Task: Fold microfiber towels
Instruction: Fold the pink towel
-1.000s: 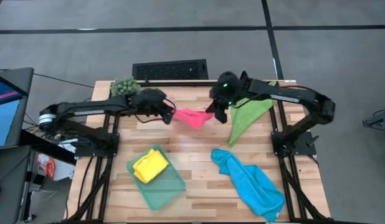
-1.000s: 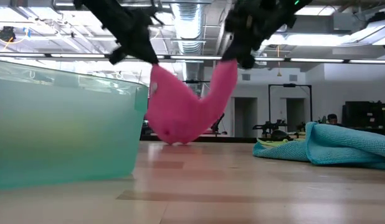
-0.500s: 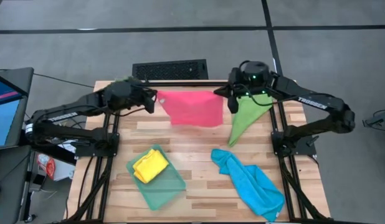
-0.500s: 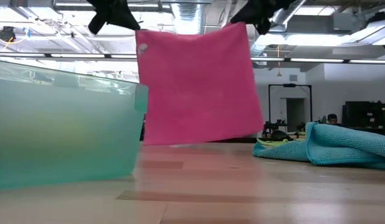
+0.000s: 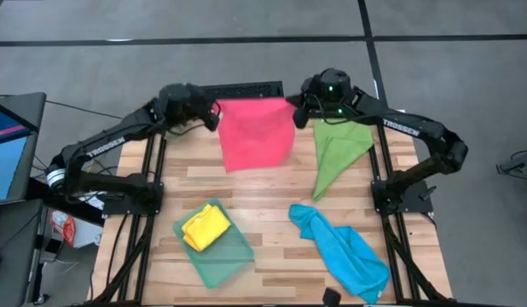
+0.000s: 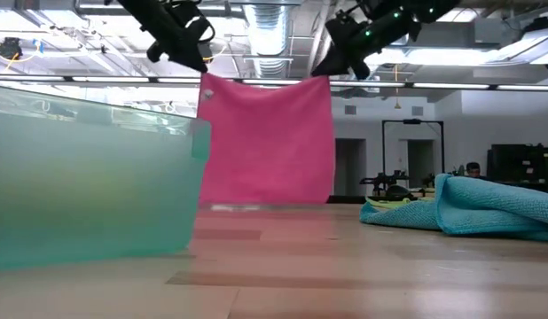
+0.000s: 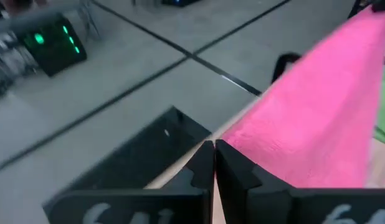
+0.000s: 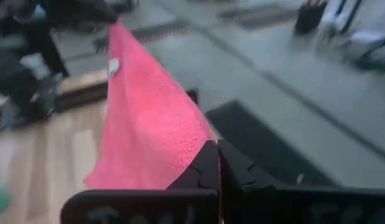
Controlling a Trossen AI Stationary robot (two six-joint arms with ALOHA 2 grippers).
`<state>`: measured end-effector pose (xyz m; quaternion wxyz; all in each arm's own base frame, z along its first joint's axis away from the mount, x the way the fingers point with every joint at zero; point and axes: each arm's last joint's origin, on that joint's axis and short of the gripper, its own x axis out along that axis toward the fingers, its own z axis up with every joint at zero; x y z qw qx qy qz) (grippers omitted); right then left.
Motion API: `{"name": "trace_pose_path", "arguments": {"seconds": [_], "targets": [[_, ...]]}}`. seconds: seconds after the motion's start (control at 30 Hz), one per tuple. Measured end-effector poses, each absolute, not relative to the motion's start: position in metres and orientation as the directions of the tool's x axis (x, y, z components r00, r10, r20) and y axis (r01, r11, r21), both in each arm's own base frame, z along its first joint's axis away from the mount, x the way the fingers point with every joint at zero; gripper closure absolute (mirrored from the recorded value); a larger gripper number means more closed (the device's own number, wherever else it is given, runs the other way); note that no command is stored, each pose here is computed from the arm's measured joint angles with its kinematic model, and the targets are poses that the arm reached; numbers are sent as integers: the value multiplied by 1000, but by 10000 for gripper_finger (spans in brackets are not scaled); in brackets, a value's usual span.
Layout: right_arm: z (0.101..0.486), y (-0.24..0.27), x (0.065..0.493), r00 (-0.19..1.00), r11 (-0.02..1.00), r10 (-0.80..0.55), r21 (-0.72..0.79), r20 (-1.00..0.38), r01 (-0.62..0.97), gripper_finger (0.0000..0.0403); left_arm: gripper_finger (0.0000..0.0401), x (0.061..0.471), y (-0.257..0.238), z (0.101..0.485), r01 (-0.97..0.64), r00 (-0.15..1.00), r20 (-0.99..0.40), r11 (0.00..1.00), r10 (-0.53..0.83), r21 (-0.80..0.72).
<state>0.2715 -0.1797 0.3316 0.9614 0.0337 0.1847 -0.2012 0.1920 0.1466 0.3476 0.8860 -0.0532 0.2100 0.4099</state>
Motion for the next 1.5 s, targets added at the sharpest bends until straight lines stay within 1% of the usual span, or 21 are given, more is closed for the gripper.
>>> {"name": "trace_pose_path", "arguments": {"seconds": [0.1, 0.2, 0.3, 0.37, 0.43, 0.53, 0.67, 0.83, 0.97, 1.17, 1.23, 1.3, 1.4, 1.5], "targets": [[339, -189, 270, 865, 907, -415, -59, -280, 416, 394, 401, 193, 159, 363, -726, 566, -399, 666, 721, 174], [344, -193, 269, 859, 889, -457, -121, -232, 441, 391, 401, 195, 165, 382, -696, 564, -361, 663, 742, 274], [342, -194, 267, 835, 873, -487, -128, -258, 470, 389, 401, 197, 166, 392, -679, 573, -355, 670, 739, 298], [337, -193, 267, 824, 878, -477, -118, -307, 464, 390, 401, 196, 165, 389, -657, 582, -383, 692, 717, 299], [329, -189, 272, 816, 891, -449, -120, -363, 437, 391, 401, 198, 163, 378, -630, 590, -433, 724, 682, 280], [312, -180, 282, 800, 917, -390, -112, -455, 383, 391, 401, 200, 158, 351, -591, 582, -540, 772, 608, 233], [293, -162, 295, 780, 957, -269, -66, -565, 283, 389, 401, 205, 143, 315, -558, 556, -652, 813, 515, 166], [267, -134, 310, 695, 983, -138, -11, -706, 184, 389, 401, 214, 114, 286, -507, 548, -736, 858, 397, 85], [248, -114, 322, 630, 989, -63, 37, -774, 144, 388, 401, 218, 87, 269, -463, 530, -794, 886, 299, 25], [230, -85, 333, 591, 993, 6, 77, -806, 94, 386, 401, 220, 50, 252, -446, 510, -834, 894, 210, -48], [220, -80, 330, 575, 991, 12, 87, -818, 103, 387, 401, 220, 43, 246, -448, 490, -840, 894, 231, -15], [211, -82, 327, 568, 986, 8, 100, -823, 132, 388, 401, 221, 41, 243, -467, 487, -823, 883, 293, 39], [201, -92, 320, 561, 974, -12, 117, -828, 193, 385, 401, 219, 45, 236, -513, 456, -804, 851, 382, 114], [199, -106, 315, 572, 965, -41, 115, -819, 234, 382, 401, 218, 55, 233, -529, 454, -783, 836, 425, 147]]}}
